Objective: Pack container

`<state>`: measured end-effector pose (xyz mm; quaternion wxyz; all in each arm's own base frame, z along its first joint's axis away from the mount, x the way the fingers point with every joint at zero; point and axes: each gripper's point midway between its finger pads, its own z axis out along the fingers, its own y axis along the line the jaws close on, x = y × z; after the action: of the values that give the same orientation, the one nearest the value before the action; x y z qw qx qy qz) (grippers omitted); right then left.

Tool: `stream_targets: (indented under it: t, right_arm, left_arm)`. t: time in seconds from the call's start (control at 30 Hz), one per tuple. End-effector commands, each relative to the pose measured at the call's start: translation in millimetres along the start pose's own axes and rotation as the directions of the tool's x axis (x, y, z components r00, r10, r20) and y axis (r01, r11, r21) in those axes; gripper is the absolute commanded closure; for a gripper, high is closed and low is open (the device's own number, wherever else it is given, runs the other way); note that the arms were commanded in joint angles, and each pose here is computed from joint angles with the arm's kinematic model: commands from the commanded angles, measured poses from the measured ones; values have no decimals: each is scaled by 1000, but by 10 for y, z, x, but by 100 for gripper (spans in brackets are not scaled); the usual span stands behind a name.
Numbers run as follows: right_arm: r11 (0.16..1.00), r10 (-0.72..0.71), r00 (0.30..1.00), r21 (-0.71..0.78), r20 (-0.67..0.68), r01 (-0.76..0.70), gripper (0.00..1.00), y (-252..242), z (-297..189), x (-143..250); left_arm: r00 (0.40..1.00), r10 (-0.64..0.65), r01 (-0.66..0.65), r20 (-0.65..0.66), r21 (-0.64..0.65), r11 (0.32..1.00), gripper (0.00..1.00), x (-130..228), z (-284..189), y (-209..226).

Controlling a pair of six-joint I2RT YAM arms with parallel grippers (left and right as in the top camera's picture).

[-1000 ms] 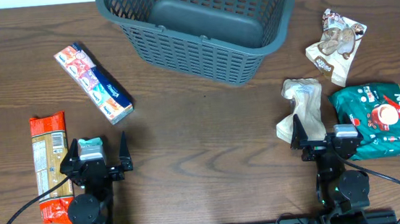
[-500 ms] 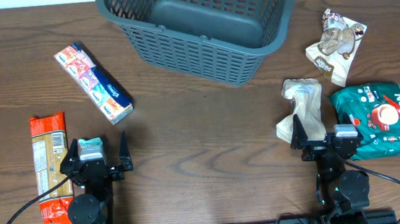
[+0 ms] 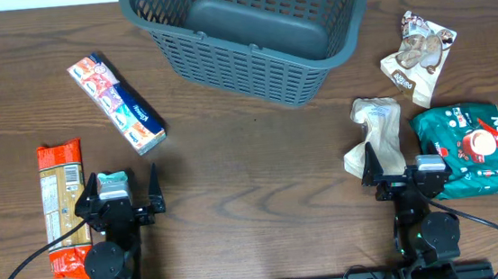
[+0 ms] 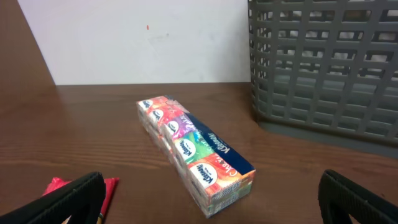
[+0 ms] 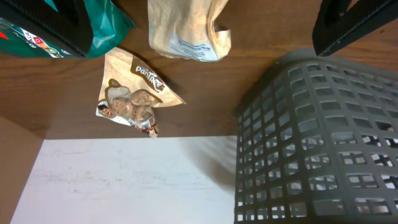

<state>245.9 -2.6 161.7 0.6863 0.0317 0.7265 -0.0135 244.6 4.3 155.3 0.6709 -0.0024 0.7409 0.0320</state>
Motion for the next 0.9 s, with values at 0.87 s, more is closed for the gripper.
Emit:
stream_targets:
  t: [0.87]
  right_arm:
    - [997, 63, 998, -44, 6, -63, 1, 71, -1, -12]
  left_arm:
    - [998, -11, 10, -55, -13, 1000, 1, 182, 9, 20]
